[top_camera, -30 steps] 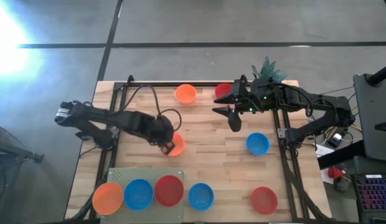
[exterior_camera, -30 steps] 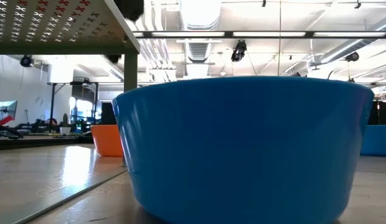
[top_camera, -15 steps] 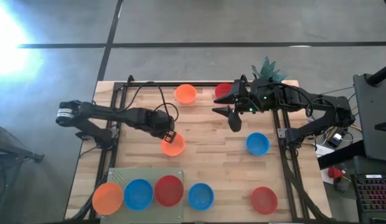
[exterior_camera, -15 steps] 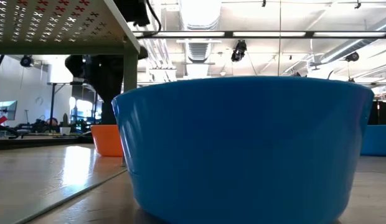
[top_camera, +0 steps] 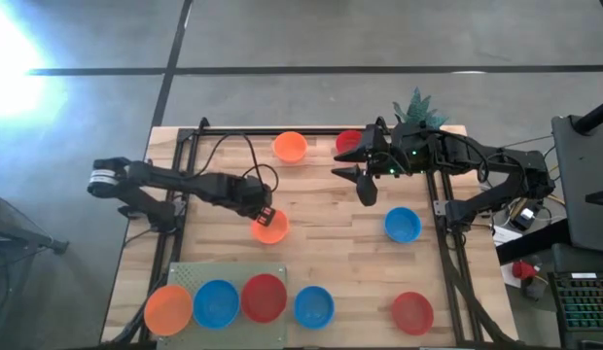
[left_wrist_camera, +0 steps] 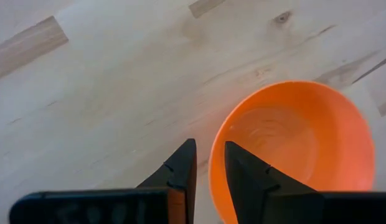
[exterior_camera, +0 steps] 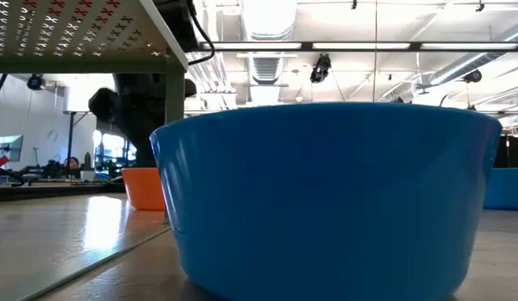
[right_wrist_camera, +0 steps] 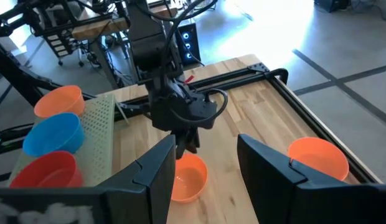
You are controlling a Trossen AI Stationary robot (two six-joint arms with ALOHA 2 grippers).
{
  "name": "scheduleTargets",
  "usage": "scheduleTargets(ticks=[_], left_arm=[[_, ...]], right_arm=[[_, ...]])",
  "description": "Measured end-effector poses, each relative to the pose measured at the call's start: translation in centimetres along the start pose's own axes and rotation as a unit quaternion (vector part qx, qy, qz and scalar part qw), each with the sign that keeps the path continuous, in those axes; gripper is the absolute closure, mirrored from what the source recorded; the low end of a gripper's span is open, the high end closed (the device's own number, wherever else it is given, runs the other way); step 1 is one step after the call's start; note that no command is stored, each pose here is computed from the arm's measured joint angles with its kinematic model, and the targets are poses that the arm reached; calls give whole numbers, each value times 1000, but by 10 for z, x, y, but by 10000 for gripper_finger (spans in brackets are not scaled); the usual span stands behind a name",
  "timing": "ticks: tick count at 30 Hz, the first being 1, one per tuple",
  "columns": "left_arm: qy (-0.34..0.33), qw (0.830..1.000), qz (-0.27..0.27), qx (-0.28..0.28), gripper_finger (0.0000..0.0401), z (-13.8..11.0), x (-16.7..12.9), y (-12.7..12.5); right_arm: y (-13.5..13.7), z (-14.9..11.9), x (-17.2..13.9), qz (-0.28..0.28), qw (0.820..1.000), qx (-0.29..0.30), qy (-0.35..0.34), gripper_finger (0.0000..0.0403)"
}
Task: Pick & Place Mini bowls
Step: Stack the bottom orange bowl on the orange bowl on the shelf
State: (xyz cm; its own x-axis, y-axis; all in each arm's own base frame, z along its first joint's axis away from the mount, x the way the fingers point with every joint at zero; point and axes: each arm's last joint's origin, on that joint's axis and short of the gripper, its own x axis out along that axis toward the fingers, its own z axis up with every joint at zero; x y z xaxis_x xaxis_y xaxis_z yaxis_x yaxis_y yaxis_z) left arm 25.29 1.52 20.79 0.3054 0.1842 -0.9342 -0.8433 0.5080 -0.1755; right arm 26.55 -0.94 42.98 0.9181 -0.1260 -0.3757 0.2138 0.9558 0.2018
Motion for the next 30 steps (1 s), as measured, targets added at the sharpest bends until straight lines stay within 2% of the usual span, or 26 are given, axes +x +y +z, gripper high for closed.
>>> scheduleTargets(ticks=[25, 30], left_arm=[[20, 999, -43, -6, 326, -15, 30, 10], [48, 998, -49, -10, 348, -20, 33, 13]], right_arm=[[1, 3, 0, 3, 1000, 1, -14, 236], [1, 3, 0, 2, 1000, 1, -14, 236]])
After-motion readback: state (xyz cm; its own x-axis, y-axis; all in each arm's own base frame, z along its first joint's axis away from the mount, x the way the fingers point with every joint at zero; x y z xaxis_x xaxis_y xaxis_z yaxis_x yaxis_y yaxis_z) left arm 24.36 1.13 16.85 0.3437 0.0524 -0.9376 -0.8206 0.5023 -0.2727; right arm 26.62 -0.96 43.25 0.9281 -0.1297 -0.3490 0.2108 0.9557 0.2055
